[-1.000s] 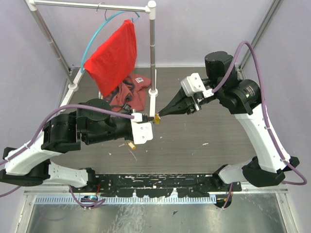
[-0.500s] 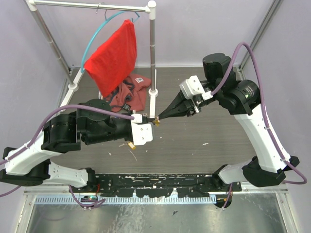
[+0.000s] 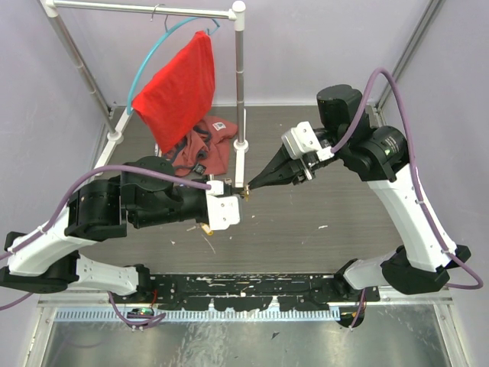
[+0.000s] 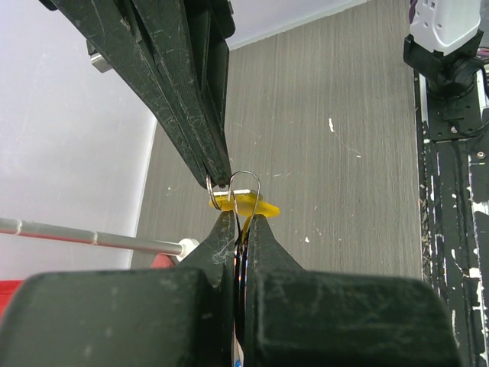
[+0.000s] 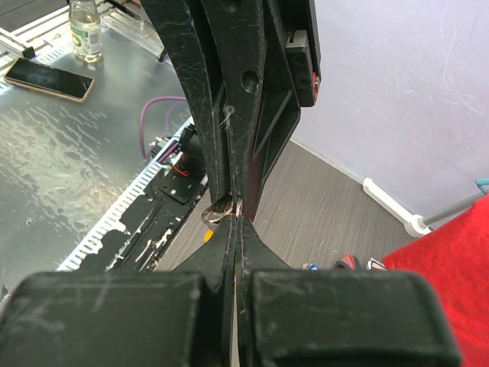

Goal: Put the keys on the keyring

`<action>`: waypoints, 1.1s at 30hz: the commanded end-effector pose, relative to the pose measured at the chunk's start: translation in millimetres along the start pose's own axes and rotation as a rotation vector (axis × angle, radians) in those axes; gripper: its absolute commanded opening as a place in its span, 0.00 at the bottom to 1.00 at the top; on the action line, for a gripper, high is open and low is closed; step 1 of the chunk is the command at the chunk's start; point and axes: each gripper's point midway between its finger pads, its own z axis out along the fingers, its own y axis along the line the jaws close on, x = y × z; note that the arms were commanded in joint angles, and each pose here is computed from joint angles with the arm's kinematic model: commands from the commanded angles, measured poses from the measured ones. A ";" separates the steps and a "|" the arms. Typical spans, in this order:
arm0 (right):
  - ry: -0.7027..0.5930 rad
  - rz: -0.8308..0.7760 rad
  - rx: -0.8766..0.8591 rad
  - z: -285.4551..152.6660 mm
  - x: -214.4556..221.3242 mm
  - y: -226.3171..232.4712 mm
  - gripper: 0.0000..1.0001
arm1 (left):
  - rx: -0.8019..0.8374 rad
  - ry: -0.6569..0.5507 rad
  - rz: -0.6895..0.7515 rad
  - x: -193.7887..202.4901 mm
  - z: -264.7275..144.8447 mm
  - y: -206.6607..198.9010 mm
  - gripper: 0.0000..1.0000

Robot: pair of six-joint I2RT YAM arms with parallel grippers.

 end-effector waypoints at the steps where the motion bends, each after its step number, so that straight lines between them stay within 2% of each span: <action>1: -0.032 -0.021 -0.040 1.1 -15.0 15.9 0.01 | -0.061 -0.068 -0.015 -19.5 -8.8 17.2 0.00; 33: -0.068 -0.067 -0.067 -3.6 -35.0 38.4 0.01 | -0.073 -0.059 -0.018 -16.4 -9.3 18.4 0.00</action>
